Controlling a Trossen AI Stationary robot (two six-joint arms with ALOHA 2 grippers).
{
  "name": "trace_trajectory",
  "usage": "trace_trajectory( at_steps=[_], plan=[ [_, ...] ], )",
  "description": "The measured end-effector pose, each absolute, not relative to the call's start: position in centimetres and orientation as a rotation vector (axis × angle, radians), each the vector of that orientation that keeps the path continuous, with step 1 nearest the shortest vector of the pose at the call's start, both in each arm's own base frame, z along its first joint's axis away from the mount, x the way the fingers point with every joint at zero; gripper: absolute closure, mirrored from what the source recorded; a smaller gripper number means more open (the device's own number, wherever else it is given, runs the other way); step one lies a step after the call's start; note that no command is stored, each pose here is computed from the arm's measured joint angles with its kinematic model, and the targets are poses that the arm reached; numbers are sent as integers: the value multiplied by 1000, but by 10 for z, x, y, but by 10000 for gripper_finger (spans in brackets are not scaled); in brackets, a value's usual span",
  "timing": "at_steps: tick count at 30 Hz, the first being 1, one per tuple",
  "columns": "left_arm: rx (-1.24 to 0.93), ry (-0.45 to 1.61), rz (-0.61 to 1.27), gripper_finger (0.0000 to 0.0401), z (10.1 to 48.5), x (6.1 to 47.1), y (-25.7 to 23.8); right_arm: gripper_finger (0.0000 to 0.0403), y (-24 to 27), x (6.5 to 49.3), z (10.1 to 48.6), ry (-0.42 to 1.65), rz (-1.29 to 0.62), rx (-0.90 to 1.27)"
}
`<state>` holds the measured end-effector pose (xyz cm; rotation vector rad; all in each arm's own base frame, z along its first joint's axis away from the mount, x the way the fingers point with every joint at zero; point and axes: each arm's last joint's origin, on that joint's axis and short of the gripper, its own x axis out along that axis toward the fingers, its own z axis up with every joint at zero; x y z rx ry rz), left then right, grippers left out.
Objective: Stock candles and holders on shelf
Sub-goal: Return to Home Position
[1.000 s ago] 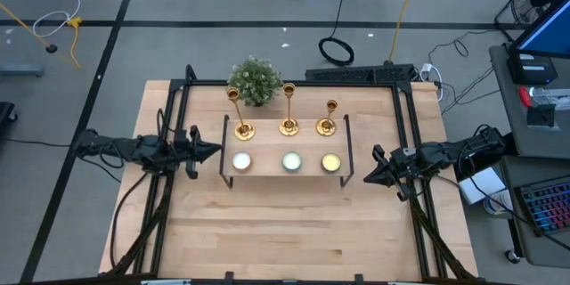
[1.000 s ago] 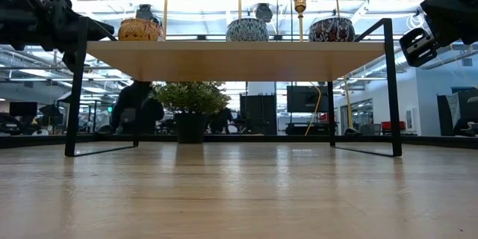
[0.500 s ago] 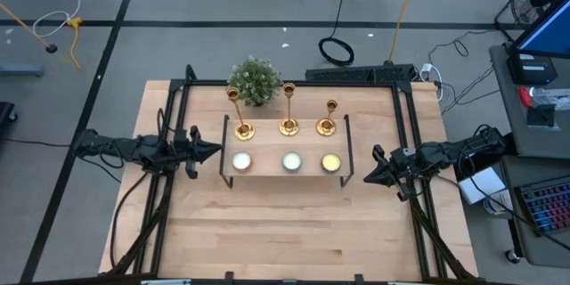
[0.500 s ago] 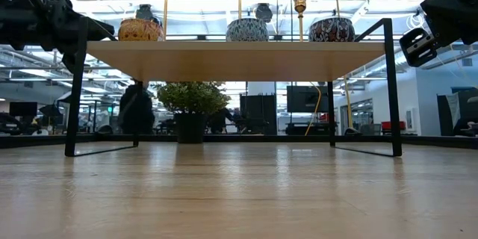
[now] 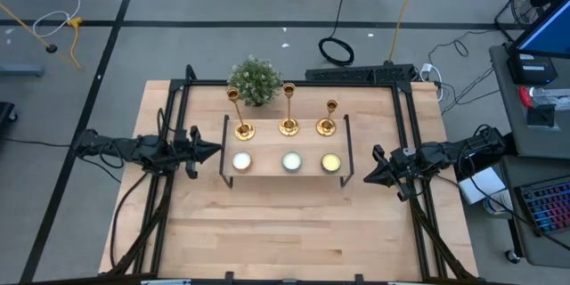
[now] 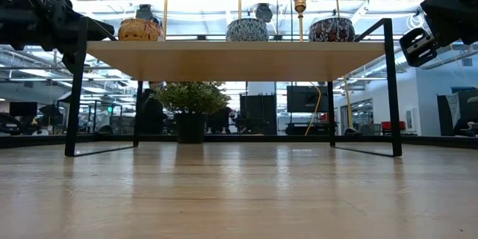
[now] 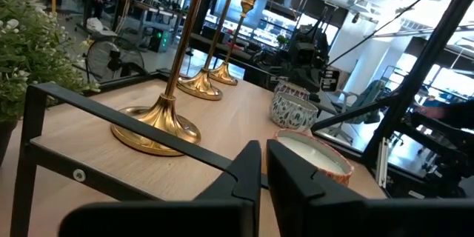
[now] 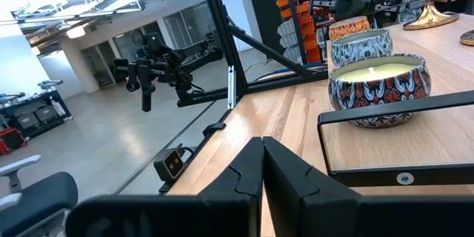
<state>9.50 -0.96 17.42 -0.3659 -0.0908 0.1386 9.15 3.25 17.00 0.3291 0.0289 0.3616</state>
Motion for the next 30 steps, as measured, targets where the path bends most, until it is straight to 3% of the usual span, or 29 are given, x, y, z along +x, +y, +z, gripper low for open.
trace_trajectory(
  at_steps=[30],
  plan=[
    [-366, -90, 138, 368, 174, 95, -10, 394, 32, 91, 170, 29, 361, 329]
  ],
)
